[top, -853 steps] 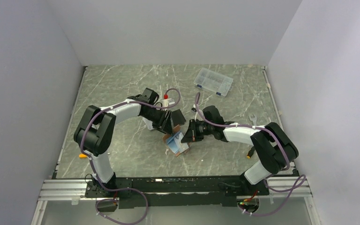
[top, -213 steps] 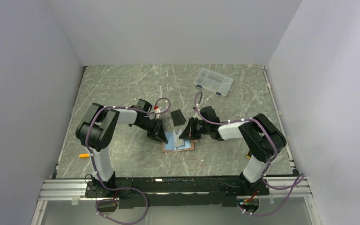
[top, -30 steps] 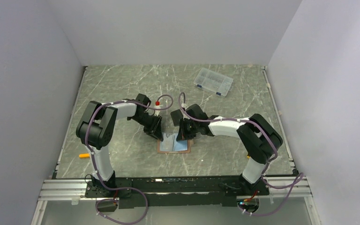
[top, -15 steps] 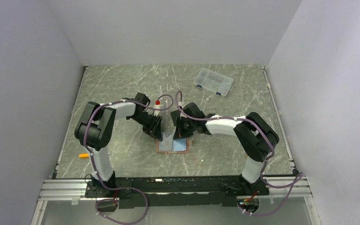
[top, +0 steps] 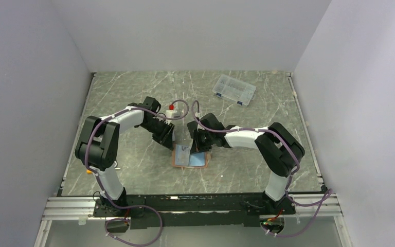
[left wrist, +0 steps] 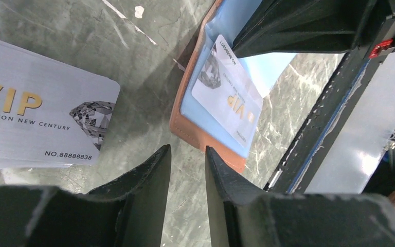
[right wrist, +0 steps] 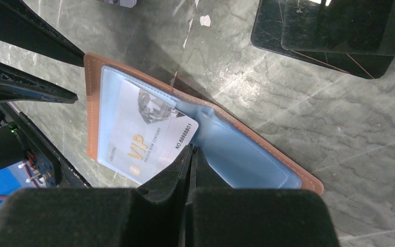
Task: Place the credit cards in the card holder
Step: Insert the credit card into the card holder.
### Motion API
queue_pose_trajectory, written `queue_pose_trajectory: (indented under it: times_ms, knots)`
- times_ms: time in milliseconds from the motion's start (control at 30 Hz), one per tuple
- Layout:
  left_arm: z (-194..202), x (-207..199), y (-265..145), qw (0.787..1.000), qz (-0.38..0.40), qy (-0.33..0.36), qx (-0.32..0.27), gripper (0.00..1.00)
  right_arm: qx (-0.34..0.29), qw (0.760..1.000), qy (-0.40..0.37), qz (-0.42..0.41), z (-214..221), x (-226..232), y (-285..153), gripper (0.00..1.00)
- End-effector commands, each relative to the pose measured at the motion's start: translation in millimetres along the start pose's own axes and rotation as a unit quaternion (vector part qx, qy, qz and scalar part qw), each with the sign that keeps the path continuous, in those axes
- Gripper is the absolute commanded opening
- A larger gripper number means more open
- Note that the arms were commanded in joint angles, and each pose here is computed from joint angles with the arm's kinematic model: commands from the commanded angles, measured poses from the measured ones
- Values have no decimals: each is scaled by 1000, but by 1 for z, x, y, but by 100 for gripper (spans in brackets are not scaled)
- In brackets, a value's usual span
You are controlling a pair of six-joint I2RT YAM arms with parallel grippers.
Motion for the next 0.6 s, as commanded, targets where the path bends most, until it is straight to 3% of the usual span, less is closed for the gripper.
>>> queue_pose_trajectory:
  times_ms: [0,300,567]
  knots:
    - [-1,2,6,999,-9,36,7,35,1,1000,-13,-10,-5,10,5,0]
    - [6,5,22,1000,15,12,21,19,5,1000,-21,-10,-4,17,9,0]
    - [8,6,24,999,16,15,23,20,8,1000,-26,-13,-4,21,10,0]
Point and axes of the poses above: each gripper's point midway between its finger pads, its own y axis out along the fingers, its own x axis along the line the jaws close on, z = x × y, the point moved 6 cm from there along -y, back along the fingers, and after that the axes turned 5 degrees about y, right-handed, at the moved point
